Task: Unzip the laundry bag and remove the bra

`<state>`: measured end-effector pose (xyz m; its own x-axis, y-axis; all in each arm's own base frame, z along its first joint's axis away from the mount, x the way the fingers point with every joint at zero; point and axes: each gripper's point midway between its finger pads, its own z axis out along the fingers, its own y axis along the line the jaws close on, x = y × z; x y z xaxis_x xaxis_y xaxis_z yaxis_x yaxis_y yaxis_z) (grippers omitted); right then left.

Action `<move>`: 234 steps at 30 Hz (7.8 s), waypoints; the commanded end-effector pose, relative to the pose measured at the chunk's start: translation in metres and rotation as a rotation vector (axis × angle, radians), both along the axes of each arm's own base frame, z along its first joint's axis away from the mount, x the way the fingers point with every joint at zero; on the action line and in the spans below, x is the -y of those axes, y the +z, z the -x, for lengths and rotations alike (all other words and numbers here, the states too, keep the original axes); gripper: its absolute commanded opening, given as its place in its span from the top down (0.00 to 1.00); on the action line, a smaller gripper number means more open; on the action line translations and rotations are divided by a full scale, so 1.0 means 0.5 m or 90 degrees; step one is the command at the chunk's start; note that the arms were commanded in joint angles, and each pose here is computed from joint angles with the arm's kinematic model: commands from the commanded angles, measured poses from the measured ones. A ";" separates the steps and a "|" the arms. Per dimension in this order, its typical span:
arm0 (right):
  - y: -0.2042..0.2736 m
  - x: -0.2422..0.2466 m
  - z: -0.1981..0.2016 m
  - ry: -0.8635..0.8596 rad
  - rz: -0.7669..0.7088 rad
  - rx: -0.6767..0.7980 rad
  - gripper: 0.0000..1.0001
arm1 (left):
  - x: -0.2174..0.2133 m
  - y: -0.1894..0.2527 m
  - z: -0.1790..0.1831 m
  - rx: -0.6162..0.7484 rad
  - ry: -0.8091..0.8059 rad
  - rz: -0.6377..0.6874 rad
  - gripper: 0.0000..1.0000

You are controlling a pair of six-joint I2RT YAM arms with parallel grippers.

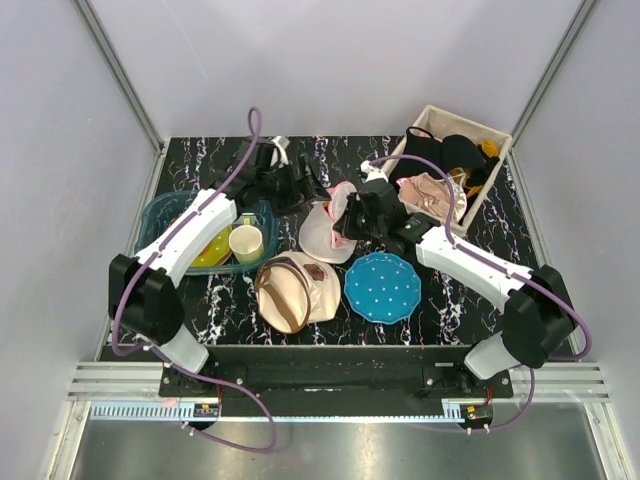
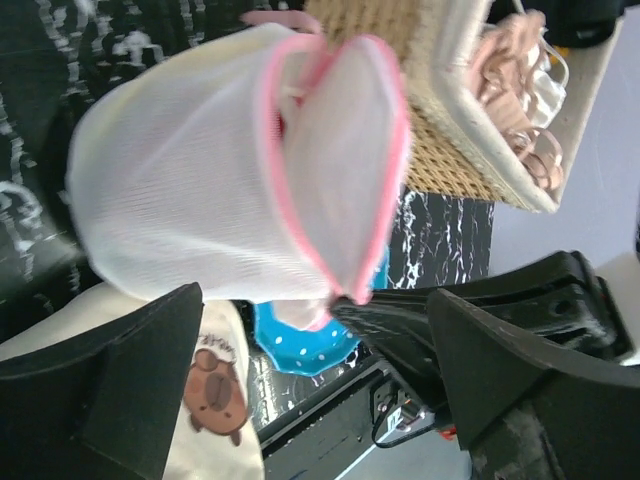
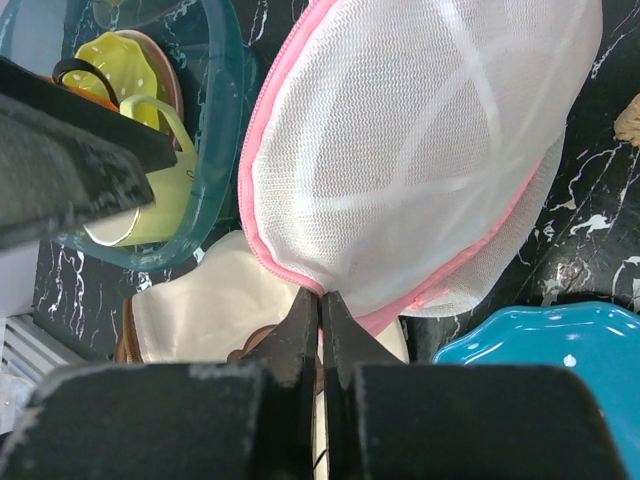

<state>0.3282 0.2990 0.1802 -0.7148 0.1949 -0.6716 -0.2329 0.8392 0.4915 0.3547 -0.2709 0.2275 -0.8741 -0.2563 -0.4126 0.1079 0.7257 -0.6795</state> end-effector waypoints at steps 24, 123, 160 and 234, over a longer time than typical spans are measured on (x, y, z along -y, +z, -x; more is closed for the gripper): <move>0.064 0.037 0.029 -0.021 -0.038 0.033 1.00 | 0.031 -0.088 -0.084 -0.079 -0.014 0.042 1.00; 0.223 0.024 -0.056 -0.022 -0.140 0.140 1.00 | -0.064 -0.132 -0.011 -0.035 -0.037 -0.088 1.00; 0.713 0.452 -0.187 -0.337 -0.133 0.459 1.00 | -0.055 -0.115 0.004 -0.031 -0.055 -0.063 1.00; -0.176 -0.119 -0.176 -0.042 0.090 -0.084 0.20 | -0.051 -0.092 0.031 -0.014 -0.097 -0.065 1.00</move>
